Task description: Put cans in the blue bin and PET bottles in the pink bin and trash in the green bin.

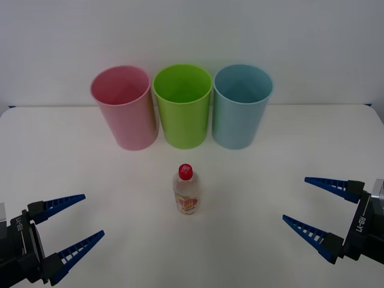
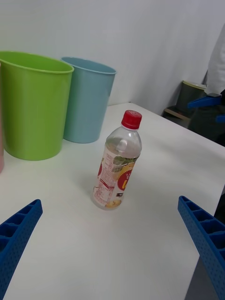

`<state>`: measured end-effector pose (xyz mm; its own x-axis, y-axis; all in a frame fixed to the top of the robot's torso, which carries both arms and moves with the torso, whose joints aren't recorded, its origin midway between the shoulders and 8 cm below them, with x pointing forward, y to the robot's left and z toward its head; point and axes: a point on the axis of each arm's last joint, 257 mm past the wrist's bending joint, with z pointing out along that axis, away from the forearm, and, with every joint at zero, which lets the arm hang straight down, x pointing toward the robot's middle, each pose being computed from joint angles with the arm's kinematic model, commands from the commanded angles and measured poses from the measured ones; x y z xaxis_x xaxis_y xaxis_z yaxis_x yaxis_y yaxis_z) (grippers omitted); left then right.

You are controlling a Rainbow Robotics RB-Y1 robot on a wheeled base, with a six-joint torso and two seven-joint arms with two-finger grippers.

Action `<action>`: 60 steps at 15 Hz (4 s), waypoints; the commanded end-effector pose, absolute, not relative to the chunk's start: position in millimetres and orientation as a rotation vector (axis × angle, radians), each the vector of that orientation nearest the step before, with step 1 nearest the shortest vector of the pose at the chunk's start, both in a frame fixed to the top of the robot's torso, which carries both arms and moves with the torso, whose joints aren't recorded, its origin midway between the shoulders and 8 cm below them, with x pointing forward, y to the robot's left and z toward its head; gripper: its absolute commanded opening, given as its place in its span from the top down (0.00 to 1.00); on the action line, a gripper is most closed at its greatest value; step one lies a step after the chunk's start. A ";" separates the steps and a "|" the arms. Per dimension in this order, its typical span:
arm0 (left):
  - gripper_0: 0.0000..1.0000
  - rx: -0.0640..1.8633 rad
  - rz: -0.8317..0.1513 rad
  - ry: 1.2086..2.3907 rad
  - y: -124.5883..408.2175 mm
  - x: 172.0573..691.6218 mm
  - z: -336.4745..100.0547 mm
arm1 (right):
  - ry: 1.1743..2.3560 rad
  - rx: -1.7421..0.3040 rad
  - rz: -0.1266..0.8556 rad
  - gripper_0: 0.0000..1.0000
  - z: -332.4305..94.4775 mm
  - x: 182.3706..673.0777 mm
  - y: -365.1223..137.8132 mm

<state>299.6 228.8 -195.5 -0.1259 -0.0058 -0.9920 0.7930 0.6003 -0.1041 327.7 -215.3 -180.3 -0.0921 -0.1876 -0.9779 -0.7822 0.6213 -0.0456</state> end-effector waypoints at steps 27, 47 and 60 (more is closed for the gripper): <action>0.00 0.758 -0.752 1.576 222.5 292.6 -206.3 | 1.621 -0.820 0.605 0.00 -180.3 327.7 -215.3; 0.00 0.804 -0.737 1.520 68.4 401.6 -271.8 | 1.621 -0.820 0.605 0.00 -180.3 327.7 -215.3; 0.07 0.813 -0.752 1.522 29.2 420.4 -273.8 | 1.621 -0.820 0.605 0.00 -180.3 327.7 -215.3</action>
